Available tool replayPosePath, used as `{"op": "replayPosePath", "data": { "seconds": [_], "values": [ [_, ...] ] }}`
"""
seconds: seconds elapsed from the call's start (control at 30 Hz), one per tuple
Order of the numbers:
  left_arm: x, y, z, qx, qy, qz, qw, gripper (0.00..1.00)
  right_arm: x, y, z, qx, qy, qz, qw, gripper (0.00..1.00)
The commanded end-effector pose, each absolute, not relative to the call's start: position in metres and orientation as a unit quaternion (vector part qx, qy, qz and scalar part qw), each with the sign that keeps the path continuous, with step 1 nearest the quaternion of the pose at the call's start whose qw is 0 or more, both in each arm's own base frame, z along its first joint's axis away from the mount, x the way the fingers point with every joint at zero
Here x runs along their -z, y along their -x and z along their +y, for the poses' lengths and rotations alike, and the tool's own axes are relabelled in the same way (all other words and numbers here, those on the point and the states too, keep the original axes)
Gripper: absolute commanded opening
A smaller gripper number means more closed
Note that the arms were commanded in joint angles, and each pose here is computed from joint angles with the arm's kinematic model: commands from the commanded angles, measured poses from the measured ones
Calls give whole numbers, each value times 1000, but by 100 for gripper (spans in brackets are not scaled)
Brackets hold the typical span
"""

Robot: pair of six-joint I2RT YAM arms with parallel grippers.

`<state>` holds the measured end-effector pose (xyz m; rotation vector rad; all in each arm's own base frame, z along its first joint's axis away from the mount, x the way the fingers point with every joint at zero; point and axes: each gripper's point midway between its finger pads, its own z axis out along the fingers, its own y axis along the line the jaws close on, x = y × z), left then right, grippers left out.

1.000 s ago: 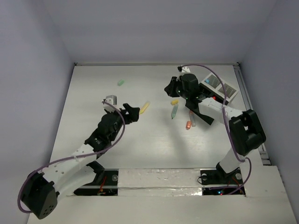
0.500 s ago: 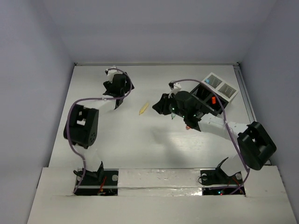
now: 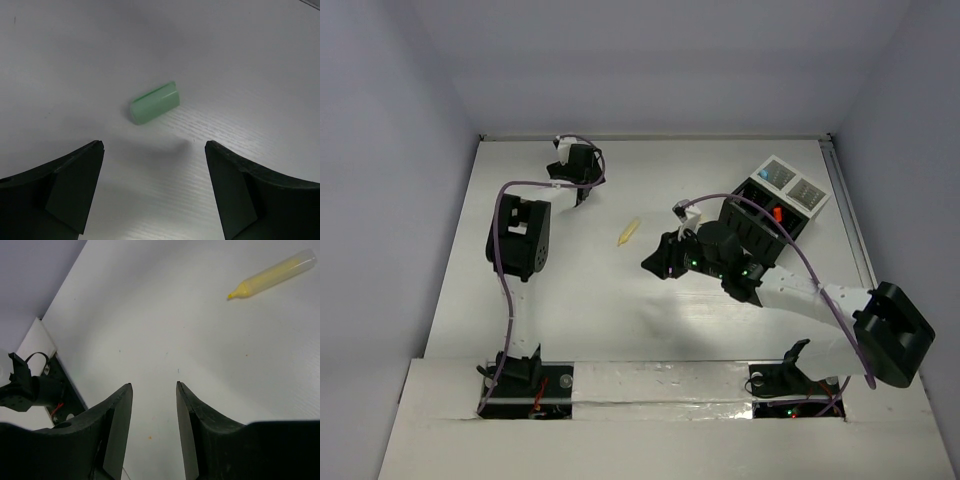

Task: Sort the stationery into containers
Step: Move the pen cap to the center of the board.

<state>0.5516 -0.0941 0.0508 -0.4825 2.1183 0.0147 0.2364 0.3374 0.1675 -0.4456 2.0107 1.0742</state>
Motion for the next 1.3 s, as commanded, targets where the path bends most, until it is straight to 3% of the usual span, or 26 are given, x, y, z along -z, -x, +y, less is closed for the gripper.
{"op": "replayPosePath", "data": {
  "seconds": [0.0, 0.57, 0.83, 1.23, 1.27],
  "values": [
    [-67, -568, -83, -21, 196, 858, 474, 80, -176, -233, 337, -426, 197, 780, 414, 46],
    [-53, -588, -83, -36, 176, 876, 447, 66, -167, -235, 338, -420, 198, 785, 410, 46],
    [-50, -591, -85, -37, 173, 880, 441, 52, -165, -236, 336, -416, 195, 788, 409, 46],
    [-44, -598, -81, -44, 168, 884, 435, 51, -162, -234, 337, -417, 197, 789, 405, 45],
    [-45, -599, -81, -43, 168, 883, 435, 47, -162, -235, 337, -417, 197, 789, 405, 45]
  ]
}}
